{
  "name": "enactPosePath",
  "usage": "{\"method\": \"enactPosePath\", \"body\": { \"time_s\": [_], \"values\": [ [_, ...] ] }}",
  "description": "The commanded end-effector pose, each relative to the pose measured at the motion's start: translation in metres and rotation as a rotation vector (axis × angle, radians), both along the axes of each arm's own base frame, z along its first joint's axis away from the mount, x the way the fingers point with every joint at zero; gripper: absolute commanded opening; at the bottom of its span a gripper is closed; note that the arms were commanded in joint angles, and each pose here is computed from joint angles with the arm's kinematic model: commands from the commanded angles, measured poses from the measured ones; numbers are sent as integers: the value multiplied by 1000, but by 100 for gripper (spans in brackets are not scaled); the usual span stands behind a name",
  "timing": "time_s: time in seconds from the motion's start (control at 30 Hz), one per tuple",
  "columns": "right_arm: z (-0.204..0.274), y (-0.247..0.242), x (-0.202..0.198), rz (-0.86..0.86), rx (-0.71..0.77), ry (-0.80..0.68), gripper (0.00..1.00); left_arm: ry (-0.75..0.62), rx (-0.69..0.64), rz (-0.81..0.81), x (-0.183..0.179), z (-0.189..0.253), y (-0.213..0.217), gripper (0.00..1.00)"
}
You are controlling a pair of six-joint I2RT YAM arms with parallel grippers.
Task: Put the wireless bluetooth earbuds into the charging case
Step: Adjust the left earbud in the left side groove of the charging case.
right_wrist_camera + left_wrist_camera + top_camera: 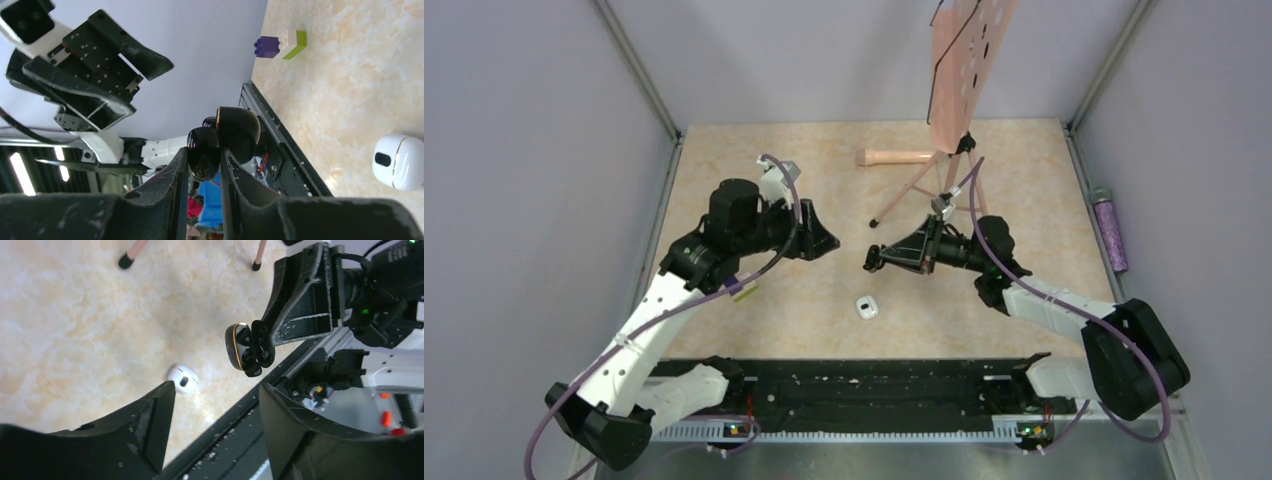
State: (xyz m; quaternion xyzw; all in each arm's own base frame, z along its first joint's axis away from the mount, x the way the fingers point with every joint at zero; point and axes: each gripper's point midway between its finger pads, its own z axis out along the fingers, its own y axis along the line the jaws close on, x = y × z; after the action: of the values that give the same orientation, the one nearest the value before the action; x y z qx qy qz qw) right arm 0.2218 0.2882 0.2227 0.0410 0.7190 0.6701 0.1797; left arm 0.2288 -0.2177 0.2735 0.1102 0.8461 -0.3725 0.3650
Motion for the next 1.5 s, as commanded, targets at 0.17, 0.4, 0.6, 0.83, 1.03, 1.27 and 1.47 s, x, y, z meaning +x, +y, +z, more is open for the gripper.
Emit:
{"method": "enactPosePath", "body": {
  "time_s": [0.17, 0.4, 0.6, 0.83, 1.03, 1.27, 1.47],
  "values": [
    [11, -3, 0, -14, 92, 108, 0, -588, 111, -394, -18, 54, -22, 68],
    [9, -4, 2, -36, 70, 114, 0, -972, 204, -689, -47, 30, -32, 67],
    [8, -5, 2, -42, 64, 112, 0, -1021, 198, -762, -56, 15, -38, 66],
    [8, -5, 4, -51, 66, 108, 0, -988, 214, -715, -42, -4, -53, 63],
    [12, -4, 5, -49, 75, 99, 0, -964, 222, -724, -37, -15, -59, 60],
    [16, 1, -8, 55, 62, 76, 0, -1005, 247, -789, -41, -21, -59, 57],
    [13, 8, -28, 266, -4, 16, 0, -1065, 246, -920, -70, -14, -48, 58]
  ]
}}
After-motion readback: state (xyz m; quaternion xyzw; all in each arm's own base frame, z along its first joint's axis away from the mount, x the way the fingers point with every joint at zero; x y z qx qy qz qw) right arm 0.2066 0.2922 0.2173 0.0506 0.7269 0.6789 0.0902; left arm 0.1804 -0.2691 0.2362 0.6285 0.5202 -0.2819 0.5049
